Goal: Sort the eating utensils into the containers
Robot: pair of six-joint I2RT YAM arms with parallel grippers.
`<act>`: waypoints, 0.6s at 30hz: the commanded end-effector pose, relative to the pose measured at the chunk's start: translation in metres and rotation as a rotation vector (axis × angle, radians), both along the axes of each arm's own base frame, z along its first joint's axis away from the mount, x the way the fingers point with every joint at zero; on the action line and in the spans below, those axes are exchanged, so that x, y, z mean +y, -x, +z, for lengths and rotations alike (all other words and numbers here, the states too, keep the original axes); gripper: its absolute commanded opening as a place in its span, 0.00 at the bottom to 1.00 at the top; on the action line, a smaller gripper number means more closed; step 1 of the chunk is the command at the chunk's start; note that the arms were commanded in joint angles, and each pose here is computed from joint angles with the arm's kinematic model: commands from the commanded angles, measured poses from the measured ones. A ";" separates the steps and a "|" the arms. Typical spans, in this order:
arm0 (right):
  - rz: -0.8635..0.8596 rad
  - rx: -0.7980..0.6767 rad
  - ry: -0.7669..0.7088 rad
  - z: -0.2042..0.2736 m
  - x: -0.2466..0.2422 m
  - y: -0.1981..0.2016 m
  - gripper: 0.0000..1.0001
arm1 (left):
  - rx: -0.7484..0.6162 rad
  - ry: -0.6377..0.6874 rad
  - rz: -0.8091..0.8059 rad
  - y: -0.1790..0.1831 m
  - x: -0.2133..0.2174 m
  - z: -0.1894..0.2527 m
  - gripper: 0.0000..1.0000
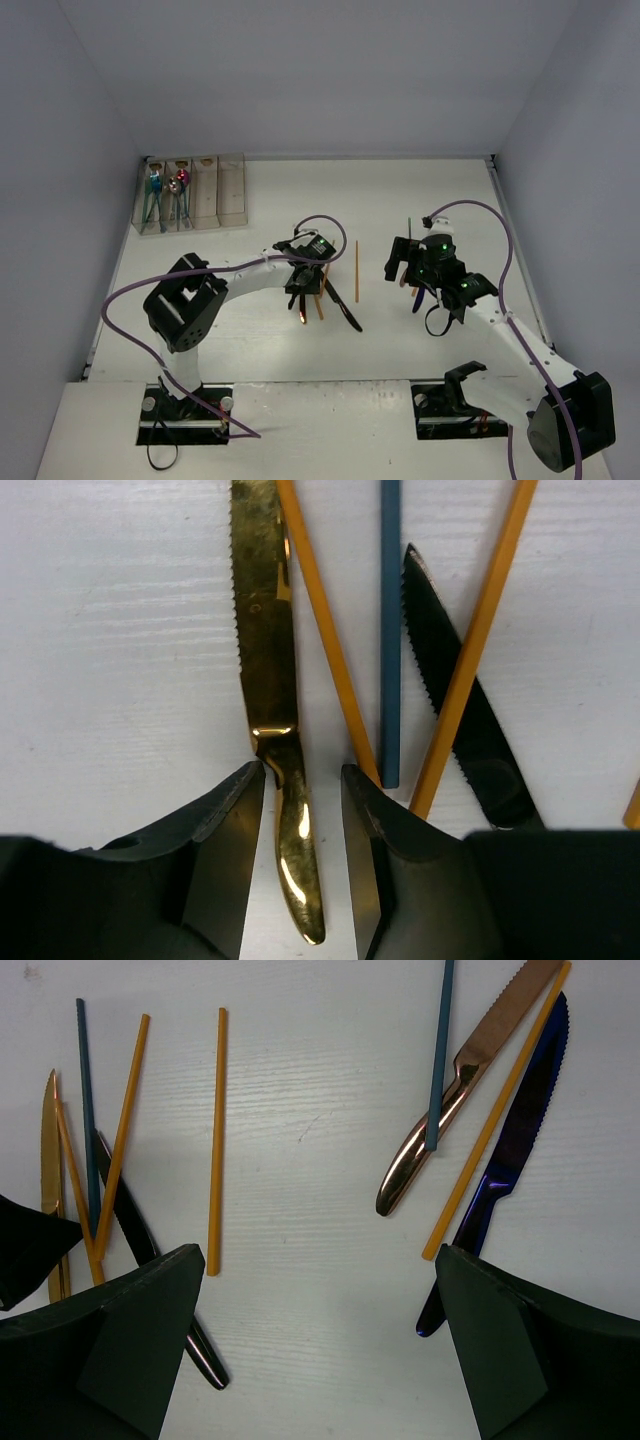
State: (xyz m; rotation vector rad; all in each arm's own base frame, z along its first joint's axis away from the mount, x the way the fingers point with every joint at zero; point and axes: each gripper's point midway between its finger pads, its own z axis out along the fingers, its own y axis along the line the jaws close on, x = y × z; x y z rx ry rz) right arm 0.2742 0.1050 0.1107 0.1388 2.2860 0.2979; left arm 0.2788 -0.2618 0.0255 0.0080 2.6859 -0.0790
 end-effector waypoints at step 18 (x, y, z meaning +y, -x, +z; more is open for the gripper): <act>-0.023 -0.070 0.007 0.015 -0.004 -0.009 1.00 | -0.016 0.007 0.052 -0.020 0.036 0.028 0.00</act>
